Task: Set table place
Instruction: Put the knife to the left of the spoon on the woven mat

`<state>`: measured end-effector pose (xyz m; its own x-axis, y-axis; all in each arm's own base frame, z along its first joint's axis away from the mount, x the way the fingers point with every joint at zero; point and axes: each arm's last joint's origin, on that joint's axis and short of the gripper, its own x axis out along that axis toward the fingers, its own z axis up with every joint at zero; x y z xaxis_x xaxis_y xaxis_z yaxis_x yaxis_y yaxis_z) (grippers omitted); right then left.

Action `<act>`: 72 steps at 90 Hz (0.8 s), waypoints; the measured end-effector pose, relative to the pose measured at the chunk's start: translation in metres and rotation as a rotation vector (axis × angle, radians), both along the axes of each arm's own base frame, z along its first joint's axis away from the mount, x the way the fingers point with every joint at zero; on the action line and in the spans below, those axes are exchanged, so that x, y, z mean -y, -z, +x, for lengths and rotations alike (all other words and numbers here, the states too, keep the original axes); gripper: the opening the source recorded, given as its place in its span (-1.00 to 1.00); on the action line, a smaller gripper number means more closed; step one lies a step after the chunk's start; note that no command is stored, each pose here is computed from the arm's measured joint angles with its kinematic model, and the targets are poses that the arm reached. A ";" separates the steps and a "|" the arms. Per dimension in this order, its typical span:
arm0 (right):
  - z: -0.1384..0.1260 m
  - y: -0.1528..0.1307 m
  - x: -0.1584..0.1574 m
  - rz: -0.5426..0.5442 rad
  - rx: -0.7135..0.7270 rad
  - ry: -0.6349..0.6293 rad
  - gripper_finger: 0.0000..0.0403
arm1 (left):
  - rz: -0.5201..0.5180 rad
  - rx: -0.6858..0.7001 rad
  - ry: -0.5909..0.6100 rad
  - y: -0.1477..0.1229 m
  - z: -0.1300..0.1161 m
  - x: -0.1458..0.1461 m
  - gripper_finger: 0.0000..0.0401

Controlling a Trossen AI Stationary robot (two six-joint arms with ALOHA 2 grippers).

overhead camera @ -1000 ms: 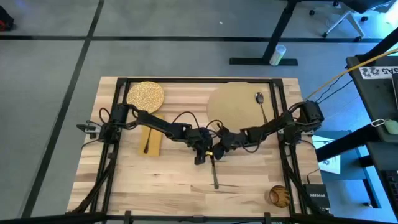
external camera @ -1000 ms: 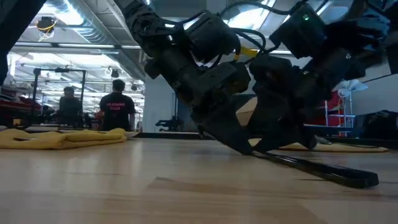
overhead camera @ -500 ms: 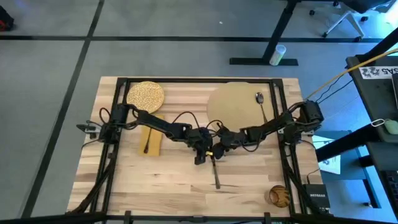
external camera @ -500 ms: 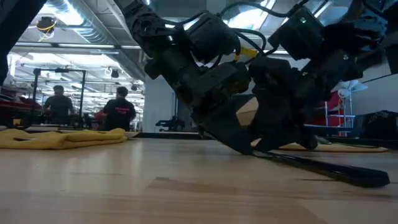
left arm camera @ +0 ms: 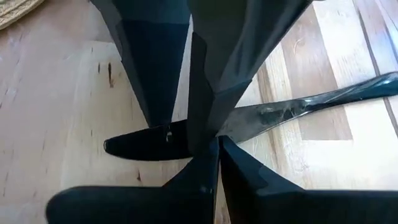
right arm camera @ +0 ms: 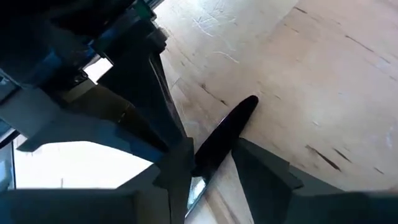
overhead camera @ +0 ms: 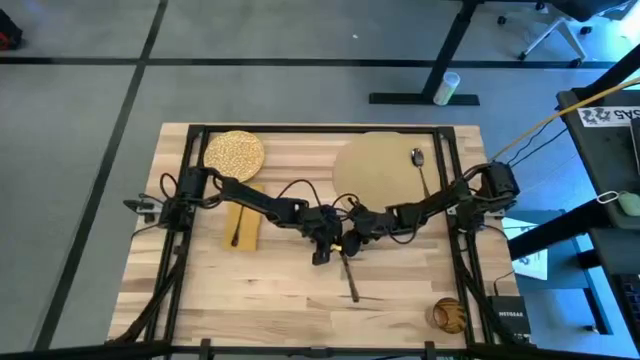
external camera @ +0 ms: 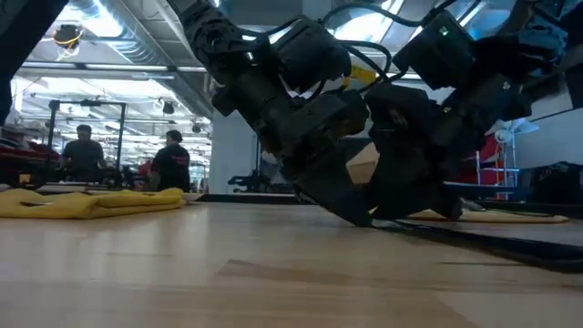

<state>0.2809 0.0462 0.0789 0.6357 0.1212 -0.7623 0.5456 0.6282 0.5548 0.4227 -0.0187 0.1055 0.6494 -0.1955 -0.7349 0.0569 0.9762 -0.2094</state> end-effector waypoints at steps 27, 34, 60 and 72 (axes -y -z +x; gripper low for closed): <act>0.001 0.003 0.000 0.006 0.000 -0.014 -0.41 | 0.007 0.029 0.018 0.000 0.002 -0.016 -1.00; 0.001 0.003 0.000 0.007 -0.001 -0.017 -0.41 | 0.011 0.042 0.022 -0.001 0.002 -0.016 -1.00; 0.000 0.005 0.000 -0.057 -0.002 -0.048 -0.82 | 0.039 0.082 0.041 -0.002 0.005 -0.016 -1.00; 0.000 0.005 0.000 -0.071 -0.005 -0.059 -0.95 | 0.056 0.092 0.042 -0.005 0.005 -0.013 -1.00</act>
<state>0.2811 0.0465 0.0737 0.6254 0.1040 -0.7734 0.5088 0.6971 0.5051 0.4276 -0.0059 0.1108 0.7069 -0.1842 -0.6829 0.1144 0.9826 -0.1466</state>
